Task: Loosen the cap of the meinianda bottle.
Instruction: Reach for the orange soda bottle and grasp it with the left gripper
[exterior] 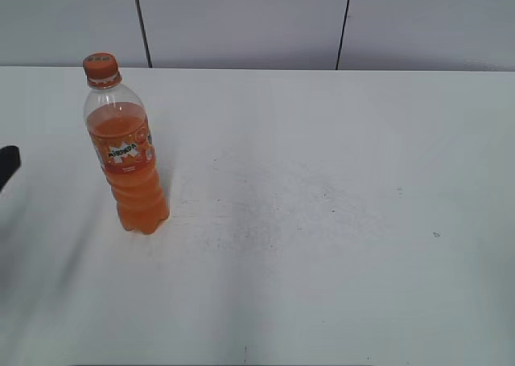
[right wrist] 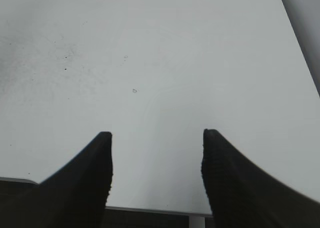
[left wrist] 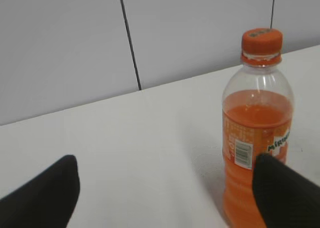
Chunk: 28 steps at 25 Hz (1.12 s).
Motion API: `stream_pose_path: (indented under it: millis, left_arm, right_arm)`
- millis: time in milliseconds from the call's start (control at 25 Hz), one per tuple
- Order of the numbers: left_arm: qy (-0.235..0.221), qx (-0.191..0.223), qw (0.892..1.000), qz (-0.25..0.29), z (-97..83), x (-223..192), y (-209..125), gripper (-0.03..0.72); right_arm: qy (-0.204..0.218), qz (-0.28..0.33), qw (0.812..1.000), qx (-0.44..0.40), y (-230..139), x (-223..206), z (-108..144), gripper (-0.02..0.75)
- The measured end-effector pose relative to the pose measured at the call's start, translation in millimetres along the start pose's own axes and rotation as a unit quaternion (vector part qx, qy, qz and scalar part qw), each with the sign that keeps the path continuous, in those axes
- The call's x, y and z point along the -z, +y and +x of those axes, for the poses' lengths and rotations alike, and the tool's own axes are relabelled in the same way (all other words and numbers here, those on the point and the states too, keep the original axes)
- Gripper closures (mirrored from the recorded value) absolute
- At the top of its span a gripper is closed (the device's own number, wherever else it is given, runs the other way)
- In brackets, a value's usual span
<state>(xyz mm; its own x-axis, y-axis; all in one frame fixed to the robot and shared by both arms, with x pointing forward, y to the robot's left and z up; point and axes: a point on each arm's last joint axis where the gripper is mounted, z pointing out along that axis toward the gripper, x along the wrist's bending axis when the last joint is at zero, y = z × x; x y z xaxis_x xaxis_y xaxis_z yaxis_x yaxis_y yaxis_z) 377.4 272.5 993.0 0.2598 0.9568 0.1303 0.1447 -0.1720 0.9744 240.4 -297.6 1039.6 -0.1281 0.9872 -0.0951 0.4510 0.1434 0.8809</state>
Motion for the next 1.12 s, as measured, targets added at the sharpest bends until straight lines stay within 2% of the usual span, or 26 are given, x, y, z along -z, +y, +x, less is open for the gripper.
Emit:
stream_pose_path:
  millis: [240,360,480,720,1000,1120]
  left_arm:
    - [-0.109,-0.026,0.993,0.021,-18.2,-32.4,-19.3,0.046]
    - [-0.162,-0.019,0.986,0.027,-23.7,-46.8,-34.5,0.053]
    - [-0.204,0.002,0.979,0.021,-21.6,-57.7,-48.6,0.064]
    - [-0.27,0.006,0.962,0.026,-4.0,-81.9,-63.5,0.084]
    - [-0.342,-0.018,0.939,0.028,28.5,-114.9,-56.7,0.095]
    - [-0.387,-0.028,0.921,0.034,36.9,-128.8,-55.5,0.095]
  right_arm:
    - [0.0,0.0,1.0,0.0,0.0,0.0,0.0,0.307]
    - [0.0,0.0,1.0,0.0,0.0,0.0,0.0,0.307]
    - [0.0,0.0,1.0,0.0,0.0,0.0,0.0,0.307]
    - [0.0,0.0,1.0,0.0,0.0,0.0,0.0,0.307]
    - [0.0,0.0,1.0,0.0,0.0,0.0,0.0,0.307]
    - [0.0,0.0,1.0,0.0,0.0,0.0,0.0,0.307]
